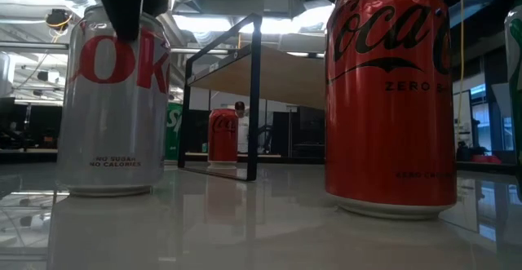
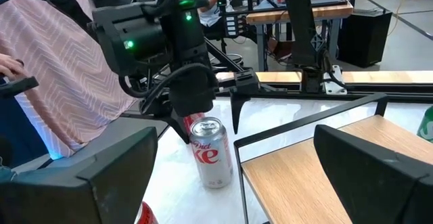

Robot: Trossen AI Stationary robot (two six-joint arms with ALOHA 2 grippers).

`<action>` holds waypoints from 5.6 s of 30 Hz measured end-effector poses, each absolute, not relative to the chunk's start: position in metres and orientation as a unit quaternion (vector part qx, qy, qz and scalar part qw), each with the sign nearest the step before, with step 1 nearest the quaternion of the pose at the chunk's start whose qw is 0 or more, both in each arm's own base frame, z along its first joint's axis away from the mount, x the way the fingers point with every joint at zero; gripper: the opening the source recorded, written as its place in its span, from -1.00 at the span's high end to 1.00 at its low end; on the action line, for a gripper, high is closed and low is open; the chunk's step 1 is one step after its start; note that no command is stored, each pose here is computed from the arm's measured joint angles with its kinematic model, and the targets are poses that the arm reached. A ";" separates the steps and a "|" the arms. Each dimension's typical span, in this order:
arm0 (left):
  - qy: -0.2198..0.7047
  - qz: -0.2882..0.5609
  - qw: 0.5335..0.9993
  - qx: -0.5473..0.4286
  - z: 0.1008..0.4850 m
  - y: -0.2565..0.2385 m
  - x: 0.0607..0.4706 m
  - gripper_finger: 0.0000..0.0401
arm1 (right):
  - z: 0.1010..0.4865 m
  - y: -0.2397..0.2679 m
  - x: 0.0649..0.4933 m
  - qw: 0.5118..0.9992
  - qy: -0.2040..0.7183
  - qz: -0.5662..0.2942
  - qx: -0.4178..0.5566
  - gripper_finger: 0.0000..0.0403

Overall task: Place canned beverage on shelf
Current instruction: Put the silver soda can on the shelf aligned with the other silver soda can

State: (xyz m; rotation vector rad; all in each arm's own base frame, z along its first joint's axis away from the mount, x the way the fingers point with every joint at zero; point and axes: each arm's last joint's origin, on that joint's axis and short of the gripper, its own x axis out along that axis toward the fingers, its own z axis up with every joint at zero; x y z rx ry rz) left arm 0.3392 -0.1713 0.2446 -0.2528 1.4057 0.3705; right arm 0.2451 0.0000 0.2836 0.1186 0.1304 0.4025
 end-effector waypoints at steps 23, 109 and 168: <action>0.642 0.174 0.738 -0.111 0.238 -0.172 0.342 -0.72 | 0.283 0.000 0.245 0.976 0.066 0.199 0.059 -0.95; 0.450 0.127 0.874 -0.132 0.417 -0.020 0.377 -0.39 | 0.319 -0.006 0.269 0.985 0.114 0.118 0.054 -0.85; 0.413 0.113 0.899 -0.090 0.403 -0.017 0.398 -0.41 | 0.294 -0.006 0.289 0.977 0.160 0.125 0.063 -0.92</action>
